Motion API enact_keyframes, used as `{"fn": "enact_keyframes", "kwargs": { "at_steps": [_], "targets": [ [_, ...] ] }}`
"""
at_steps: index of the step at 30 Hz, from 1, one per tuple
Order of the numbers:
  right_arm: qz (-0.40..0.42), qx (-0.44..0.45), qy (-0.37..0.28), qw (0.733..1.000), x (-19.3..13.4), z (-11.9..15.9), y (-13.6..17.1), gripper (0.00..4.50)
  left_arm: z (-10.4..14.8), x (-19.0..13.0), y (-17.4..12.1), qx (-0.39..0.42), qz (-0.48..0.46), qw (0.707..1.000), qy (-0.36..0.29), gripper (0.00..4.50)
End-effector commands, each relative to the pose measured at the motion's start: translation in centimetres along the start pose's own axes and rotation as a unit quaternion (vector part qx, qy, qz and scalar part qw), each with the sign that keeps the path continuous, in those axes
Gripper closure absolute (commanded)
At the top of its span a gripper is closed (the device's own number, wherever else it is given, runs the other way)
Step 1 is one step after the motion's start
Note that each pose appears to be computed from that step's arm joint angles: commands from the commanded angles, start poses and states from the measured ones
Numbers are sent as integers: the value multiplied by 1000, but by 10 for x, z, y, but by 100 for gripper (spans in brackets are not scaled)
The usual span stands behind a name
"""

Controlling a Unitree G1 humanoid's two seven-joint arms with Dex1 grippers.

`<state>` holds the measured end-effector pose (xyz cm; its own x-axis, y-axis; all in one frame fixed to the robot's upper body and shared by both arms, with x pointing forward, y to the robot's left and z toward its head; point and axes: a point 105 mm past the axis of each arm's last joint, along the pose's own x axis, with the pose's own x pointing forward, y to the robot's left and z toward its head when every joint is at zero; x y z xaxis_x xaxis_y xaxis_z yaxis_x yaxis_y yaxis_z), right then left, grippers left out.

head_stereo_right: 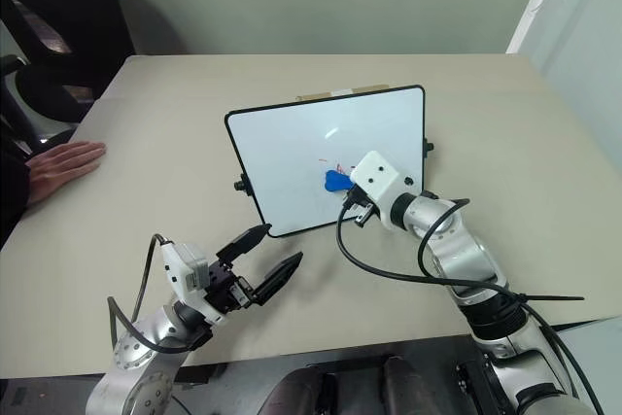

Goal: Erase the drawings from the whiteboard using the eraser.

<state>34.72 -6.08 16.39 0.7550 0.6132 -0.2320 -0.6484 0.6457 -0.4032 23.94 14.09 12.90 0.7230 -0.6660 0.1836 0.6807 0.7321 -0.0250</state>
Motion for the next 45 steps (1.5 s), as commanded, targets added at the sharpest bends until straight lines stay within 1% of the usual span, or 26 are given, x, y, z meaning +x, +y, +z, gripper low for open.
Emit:
{"fn": "enact_keyframes", "kwargs": {
  "at_steps": [1, 6, 9, 13, 17, 20, 23, 29, 32, 36, 38, 41, 43, 45],
  "targets": [
    [-73, 11, -29, 997, -9, 18, -32, 403, 10, 3, -6, 15, -16, 1000, -16, 0],
    [-99, 17, -34, 994, -10, 23, -44, 403, 10, 4, -7, 13, -18, 1000, -16, 0],
    [-99, 16, -19, 995, -8, 14, -43, 403, 10, 4, -7, 13, -19, 1000, -16, 0],
    [-60, 0, 29, 998, -3, -13, -26, 403, 11, 4, -8, 13, -19, 1000, -16, 0],
    [2, -29, 69, 997, -5, -37, 3, 403, 11, 4, -8, 15, -17, 1000, -17, 0],
    [14, -38, 87, 995, -8, -45, 7, 403, 12, 4, -9, 16, -18, 1000, -17, 0],
    [4, -41, 81, 996, -7, -41, 1, 403, 12, 4, -9, 15, -18, 1000, -18, 0],
    [-71, -36, 18, 997, -4, 2, -35, 403, 13, 4, -10, 13, -18, 1000, -20, 0],
    [-84, -29, -9, 996, -4, 19, -40, 403, 13, 4, -10, 11, -18, 1000, -21, 0],
    [-90, -27, -26, 995, -4, 29, -41, 403, 13, 3, -10, 11, -16, 1000, -22, 0],
    [-87, -27, -31, 995, -3, 31, -40, 403, 14, 3, -10, 11, -15, 1000, -23, 0],
    [-68, -22, -26, 997, -1, 27, -31, 403, 14, 2, -11, 10, -15, 1000, -23, 0],
    [-34, -28, -6, 999, 2, 13, -15, 403, 14, 2, -12, 10, -16, 1000, -23, 0],
    [18, -40, 4, 999, 3, 2, 9, 403, 14, 2, -13, 10, -16, 1000, -23, 0]
  ]
}}
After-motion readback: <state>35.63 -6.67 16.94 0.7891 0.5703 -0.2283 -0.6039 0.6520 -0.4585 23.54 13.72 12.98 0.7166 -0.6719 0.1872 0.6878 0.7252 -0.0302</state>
